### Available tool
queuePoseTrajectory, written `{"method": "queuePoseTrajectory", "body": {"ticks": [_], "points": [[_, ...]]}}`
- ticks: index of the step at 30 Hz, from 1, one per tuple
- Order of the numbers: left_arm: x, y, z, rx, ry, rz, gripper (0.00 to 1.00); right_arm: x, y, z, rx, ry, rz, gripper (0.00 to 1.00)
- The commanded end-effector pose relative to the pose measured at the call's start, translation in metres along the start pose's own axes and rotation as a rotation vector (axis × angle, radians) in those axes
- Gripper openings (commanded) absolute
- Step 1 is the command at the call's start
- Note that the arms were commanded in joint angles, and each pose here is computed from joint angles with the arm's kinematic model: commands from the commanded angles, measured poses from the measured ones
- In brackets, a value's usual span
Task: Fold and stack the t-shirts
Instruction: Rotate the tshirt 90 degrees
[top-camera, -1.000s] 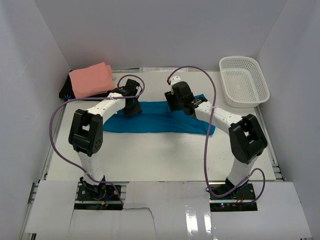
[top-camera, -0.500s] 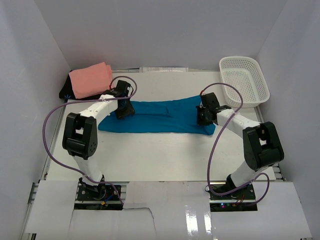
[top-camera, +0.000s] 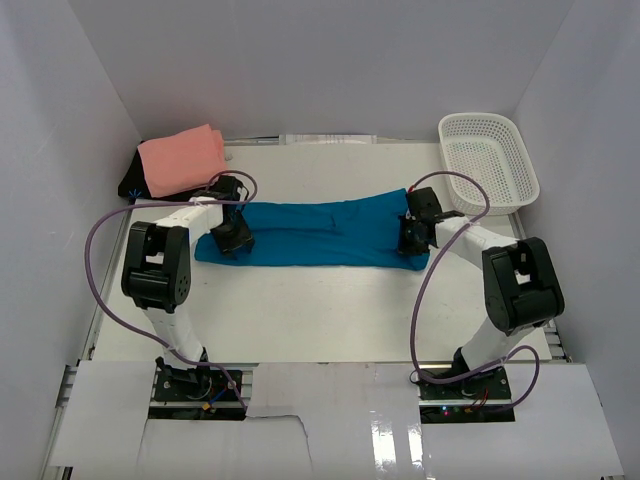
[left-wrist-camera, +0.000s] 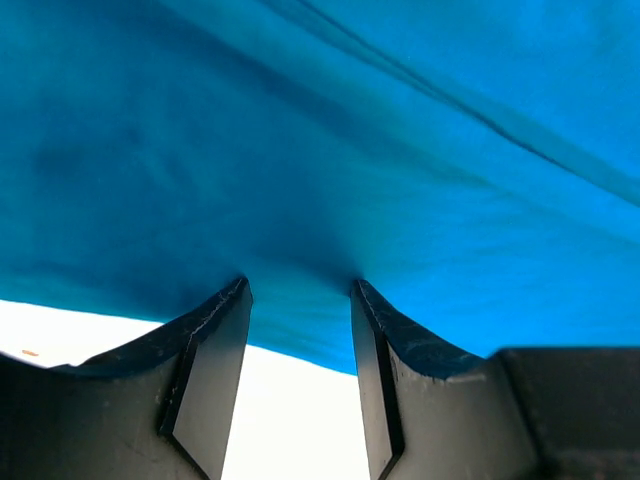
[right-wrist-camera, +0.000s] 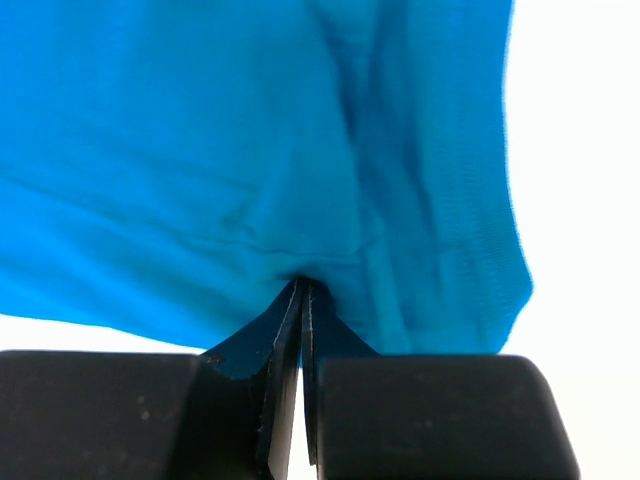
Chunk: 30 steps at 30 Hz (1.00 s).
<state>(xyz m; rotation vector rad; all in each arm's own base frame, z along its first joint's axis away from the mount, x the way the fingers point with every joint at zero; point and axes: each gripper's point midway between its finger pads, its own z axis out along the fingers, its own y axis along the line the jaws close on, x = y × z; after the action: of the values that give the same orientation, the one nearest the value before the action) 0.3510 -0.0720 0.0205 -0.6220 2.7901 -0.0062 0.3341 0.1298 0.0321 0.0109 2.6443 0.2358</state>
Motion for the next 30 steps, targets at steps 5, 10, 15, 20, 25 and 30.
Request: {"method": "queuePoseTrajectory", "body": {"ticks": [5,10,15,20,25,30], "points": [[0.02,0.015,0.022,-0.042,0.082,0.009,0.55,-0.013,-0.022,0.011,0.038,0.024,0.08,0.08],[0.042,0.017,0.026,-0.041,0.133,0.02,0.54,-0.029,-0.029,0.025,0.032,0.043,0.098,0.08],[0.057,0.009,0.011,0.0,0.134,0.031,0.53,-0.049,-0.034,0.049,0.035,0.061,0.103,0.08],[0.093,0.001,0.003,0.052,0.21,0.001,0.53,-0.081,-0.038,0.074,0.046,0.072,0.102,0.08],[0.126,-0.005,-0.01,0.074,0.223,-0.073,0.54,-0.101,-0.025,0.088,-0.028,0.065,0.108,0.08],[0.161,-0.028,-0.025,0.126,0.249,-0.08,0.54,-0.122,-0.015,0.099,-0.077,0.039,0.09,0.08]]}}
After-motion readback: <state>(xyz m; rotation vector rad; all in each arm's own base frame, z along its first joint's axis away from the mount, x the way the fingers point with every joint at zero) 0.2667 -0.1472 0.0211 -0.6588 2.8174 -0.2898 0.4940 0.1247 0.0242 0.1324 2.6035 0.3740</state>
